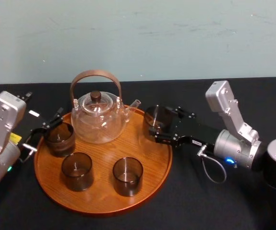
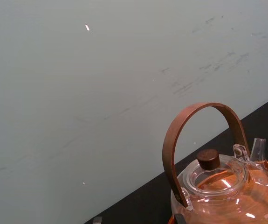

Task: Pick up the glass from the table and place it on the tray.

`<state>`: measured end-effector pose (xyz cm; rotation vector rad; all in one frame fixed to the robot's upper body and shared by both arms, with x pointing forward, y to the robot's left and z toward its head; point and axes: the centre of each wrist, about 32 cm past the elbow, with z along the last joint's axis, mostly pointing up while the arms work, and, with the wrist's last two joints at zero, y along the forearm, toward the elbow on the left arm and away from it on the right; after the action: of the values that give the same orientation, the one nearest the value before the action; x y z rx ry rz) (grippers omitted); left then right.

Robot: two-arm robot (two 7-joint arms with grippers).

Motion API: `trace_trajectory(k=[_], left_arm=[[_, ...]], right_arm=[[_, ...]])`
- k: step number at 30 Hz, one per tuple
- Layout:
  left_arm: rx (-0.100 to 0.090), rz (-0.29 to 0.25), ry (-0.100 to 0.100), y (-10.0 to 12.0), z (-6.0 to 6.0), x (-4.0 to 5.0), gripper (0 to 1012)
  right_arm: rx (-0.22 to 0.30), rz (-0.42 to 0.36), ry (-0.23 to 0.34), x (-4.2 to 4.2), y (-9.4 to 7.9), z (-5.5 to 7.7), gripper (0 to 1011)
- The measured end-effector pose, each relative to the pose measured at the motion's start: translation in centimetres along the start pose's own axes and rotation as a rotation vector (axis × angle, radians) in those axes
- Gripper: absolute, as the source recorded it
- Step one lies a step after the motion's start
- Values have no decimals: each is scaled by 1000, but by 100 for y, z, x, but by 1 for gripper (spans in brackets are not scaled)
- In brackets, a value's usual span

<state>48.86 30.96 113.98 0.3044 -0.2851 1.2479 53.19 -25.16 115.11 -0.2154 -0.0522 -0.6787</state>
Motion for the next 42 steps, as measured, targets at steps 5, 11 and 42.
trace_trajectory(k=[5, 11, 42], left_arm=[[0, 0, 0, 0, 0, 0, 1002], [0, 0, 0, 0, 0, 0, 1001], [0, 0, 0, 0, 0, 0, 1001]], right_arm=[[-8, 10, 4, -5, 60, -28, 895], [-17, 21, 5, -6, 129, -47, 895], [-61, 37, 15, 13, 315, -167, 894]])
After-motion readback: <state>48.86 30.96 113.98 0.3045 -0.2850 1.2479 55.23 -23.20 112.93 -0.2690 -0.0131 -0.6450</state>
